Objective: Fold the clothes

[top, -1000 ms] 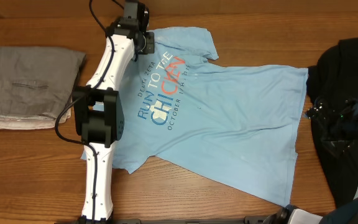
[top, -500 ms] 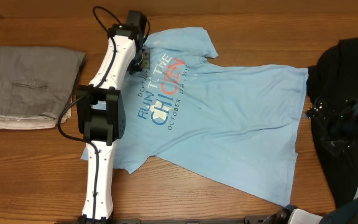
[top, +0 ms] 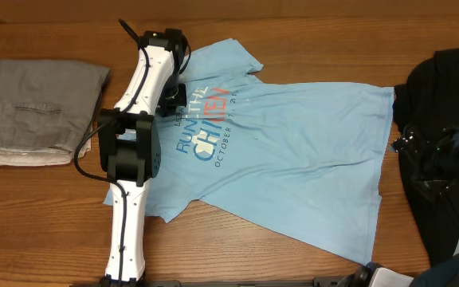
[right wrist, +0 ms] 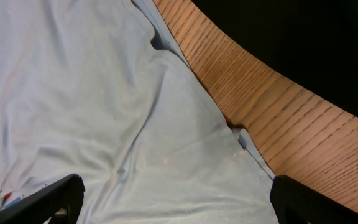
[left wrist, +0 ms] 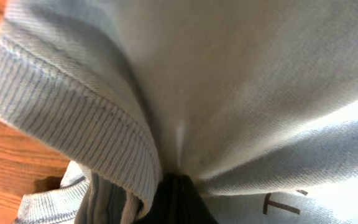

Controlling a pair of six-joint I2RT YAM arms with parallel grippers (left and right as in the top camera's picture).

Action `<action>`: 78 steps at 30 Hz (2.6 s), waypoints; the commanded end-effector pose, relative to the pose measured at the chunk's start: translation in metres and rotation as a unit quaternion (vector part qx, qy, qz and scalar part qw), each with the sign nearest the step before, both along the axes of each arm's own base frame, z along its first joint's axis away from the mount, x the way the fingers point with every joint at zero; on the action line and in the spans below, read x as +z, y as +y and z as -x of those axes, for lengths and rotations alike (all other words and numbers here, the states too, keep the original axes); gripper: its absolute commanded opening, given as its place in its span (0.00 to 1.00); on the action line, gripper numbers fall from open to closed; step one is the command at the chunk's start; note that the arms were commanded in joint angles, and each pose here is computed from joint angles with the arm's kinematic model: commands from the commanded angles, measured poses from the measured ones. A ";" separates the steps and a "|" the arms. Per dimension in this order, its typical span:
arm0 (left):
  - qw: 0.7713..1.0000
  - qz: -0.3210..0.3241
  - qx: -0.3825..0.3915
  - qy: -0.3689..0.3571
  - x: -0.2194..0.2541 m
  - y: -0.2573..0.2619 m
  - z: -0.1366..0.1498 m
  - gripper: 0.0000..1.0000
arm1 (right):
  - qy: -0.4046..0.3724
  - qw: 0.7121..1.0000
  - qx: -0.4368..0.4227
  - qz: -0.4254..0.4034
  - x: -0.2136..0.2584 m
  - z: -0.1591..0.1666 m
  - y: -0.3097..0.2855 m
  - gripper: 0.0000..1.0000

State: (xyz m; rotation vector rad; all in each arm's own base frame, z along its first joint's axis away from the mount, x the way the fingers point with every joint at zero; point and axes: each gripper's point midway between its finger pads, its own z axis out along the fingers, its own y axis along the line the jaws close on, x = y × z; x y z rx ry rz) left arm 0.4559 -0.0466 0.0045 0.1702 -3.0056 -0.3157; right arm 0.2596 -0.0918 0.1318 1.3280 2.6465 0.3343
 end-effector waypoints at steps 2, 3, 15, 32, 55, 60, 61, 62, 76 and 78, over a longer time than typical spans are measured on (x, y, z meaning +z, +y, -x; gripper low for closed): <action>0.998 0.006 0.013 -0.065 0.056 0.000 -0.009 0.04 | -0.012 1.000 0.002 0.004 0.006 -0.004 -0.002 1.00; 0.996 0.011 0.012 -0.091 0.074 -0.002 -0.014 0.05 | -0.012 1.000 0.002 0.004 0.006 -0.004 -0.002 1.00; 0.899 0.203 -0.122 -0.368 0.240 -0.098 -0.073 0.04 | -0.012 1.000 0.002 0.004 0.006 -0.004 -0.002 1.00; 0.879 0.245 -0.183 -0.367 0.076 -0.142 -0.161 0.04 | -0.012 1.000 0.002 0.004 0.006 -0.004 -0.002 1.00; 0.918 0.095 -0.163 -0.348 -0.051 -0.065 -0.188 0.04 | -0.013 1.000 0.002 0.005 0.006 -0.005 -0.002 1.00; 0.919 0.095 -0.120 -0.362 -0.063 -0.022 -0.199 0.04 | -0.013 1.000 0.002 0.005 0.007 -0.005 -0.002 1.00; 0.915 0.101 -0.117 -0.372 -0.060 -0.017 -0.204 0.04 | -0.013 1.000 0.002 0.005 0.007 -0.005 -0.002 1.00; 0.909 0.110 -0.116 -0.386 -0.054 -0.014 -0.210 0.04 | -0.013 1.000 0.002 0.005 0.006 -0.005 -0.002 1.00; 0.790 0.238 -0.131 -0.549 0.203 -0.072 -0.244 0.33 | -0.013 1.000 0.002 0.005 0.006 -0.005 -0.002 1.00; 0.797 0.232 -0.128 -0.542 0.227 -0.075 -0.229 0.29 | -0.013 1.000 0.002 0.005 0.007 -0.005 -0.002 1.00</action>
